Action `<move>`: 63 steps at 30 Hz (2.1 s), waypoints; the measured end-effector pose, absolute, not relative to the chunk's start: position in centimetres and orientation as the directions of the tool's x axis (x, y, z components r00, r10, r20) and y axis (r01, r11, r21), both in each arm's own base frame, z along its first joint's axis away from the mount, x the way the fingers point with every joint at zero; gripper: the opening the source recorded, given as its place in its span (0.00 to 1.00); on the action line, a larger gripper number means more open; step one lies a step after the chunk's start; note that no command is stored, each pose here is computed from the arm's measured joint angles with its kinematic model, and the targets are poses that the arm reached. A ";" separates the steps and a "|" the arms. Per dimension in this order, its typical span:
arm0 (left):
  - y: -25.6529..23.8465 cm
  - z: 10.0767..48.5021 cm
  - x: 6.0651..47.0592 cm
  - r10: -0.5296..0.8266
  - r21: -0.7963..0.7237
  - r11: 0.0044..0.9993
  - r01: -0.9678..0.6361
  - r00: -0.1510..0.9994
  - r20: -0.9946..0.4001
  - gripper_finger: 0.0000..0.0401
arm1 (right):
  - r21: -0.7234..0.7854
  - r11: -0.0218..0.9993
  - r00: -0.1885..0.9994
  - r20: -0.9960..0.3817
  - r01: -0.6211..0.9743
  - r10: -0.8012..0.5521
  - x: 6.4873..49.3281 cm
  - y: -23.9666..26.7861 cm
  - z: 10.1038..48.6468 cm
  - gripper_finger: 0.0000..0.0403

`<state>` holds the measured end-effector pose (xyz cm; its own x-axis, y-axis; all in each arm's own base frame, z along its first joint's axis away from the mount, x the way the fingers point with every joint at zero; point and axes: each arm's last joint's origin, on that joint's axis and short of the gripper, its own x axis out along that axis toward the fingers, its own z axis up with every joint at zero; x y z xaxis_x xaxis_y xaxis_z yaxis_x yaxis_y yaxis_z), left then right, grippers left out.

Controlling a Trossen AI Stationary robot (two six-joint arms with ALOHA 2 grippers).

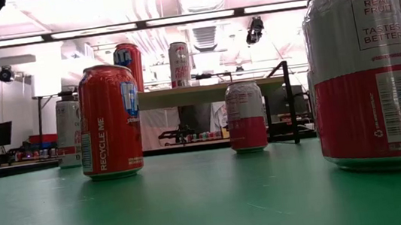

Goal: Place canned beverage on shelf
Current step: Put the bottom right white orange soda can on the shelf

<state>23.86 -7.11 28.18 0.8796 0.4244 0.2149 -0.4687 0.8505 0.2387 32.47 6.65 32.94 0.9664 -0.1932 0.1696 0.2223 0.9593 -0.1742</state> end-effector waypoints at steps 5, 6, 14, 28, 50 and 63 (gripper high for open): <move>-7.2 28.5 23.6 0.410 0.271 0.845 -0.461 0.884 0.226 0.70 | -0.132 0.962 0.956 0.204 0.238 -0.209 35.1 6.4 31.2 0.90; -7.2 28.5 23.6 0.409 0.273 0.845 -0.461 0.884 0.227 0.70 | -0.126 0.963 0.957 0.203 0.237 -0.209 35.6 6.3 31.2 0.90; -7.2 28.3 23.5 0.418 0.280 0.838 -0.468 0.881 0.222 0.70 | -0.134 0.954 0.944 0.237 0.266 -0.230 39.8 7.0 32.0 0.90; -7.4 28.0 23.4 0.412 0.294 0.838 -0.459 0.887 0.210 0.70 | -0.029 0.966 0.937 0.255 0.256 -0.240 41.5 6.0 32.7 0.80; -7.8 27.7 23.3 0.396 0.272 0.858 -0.435 0.899 0.189 0.81 | -0.083 0.955 0.958 0.046 0.286 -0.283 37.2 3.6 38.2 0.70; -8.2 28.1 22.6 0.181 0.355 0.905 -0.235 0.967 0.180 0.77 | -0.019 0.987 0.973 -0.167 0.157 -0.158 33.7 -7.5 36.6 0.70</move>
